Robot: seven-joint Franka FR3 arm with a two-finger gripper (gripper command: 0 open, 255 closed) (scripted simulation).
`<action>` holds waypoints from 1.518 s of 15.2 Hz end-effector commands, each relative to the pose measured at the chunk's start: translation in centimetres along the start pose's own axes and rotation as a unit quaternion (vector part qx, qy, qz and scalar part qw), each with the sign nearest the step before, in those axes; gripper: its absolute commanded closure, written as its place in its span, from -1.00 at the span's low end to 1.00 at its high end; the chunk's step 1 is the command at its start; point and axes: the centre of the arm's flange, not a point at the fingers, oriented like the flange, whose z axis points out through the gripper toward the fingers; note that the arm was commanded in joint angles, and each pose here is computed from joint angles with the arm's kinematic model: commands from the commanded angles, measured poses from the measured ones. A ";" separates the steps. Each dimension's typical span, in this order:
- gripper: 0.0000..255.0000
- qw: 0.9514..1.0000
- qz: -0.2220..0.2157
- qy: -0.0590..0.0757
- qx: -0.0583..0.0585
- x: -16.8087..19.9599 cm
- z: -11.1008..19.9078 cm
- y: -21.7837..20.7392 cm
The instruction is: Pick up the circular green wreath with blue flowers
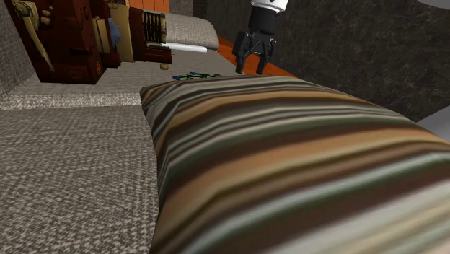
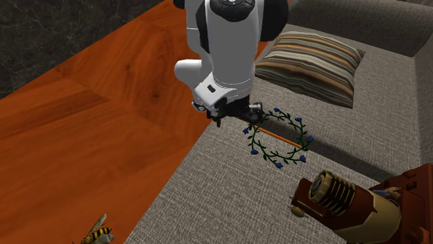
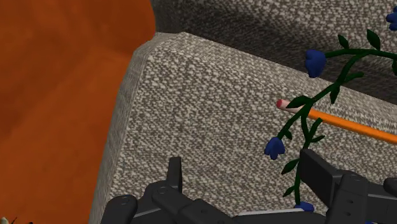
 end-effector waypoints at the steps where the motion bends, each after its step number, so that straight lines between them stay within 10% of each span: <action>1: -1.00 1.000 0.001 0.000 0.006 0.9 -0.2 -2.3; 14: -1.00 1.000 0.002 0.001 0.016 2.5 3.0 -5.6; 15: 1.00 1.000 0.002 0.001 0.016 2.5 3.0 -5.6; 23: 1.00 1.000 0.002 0.001 0.016 2.3 3.0 -5.7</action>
